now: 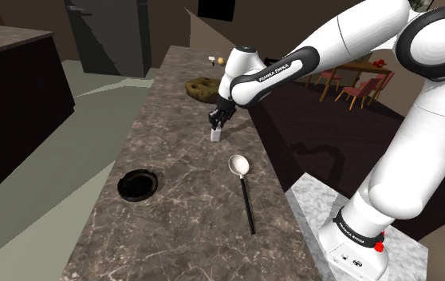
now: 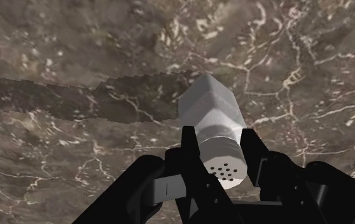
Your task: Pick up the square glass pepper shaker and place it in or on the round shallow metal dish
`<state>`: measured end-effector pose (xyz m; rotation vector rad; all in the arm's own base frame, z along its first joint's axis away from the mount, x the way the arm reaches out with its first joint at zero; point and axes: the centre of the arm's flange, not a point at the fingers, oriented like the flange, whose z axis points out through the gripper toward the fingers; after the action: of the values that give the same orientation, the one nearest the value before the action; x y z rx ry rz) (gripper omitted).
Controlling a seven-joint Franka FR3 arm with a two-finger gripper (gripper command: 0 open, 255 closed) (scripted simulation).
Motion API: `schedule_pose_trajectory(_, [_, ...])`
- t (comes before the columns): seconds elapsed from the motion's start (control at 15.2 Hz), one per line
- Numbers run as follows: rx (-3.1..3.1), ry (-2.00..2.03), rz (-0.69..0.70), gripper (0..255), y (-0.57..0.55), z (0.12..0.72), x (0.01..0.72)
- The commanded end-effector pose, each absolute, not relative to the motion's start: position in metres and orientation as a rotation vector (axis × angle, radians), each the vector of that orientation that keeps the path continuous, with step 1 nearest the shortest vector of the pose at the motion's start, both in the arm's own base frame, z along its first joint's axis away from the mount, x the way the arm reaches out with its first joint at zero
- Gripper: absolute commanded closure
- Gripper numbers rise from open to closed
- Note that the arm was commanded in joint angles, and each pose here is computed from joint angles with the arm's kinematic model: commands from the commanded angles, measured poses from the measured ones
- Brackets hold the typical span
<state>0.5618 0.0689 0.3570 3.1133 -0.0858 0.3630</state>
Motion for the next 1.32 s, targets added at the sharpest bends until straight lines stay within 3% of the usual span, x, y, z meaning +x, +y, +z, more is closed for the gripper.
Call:
schedule_pose_trajectory(0.0, [3.113,-0.086,0.363,255,0.069,0.357,0.562])
schedule_pose_trajectory(1.25, [3.113,-0.086,0.363,255,0.069,0.447,0.562])
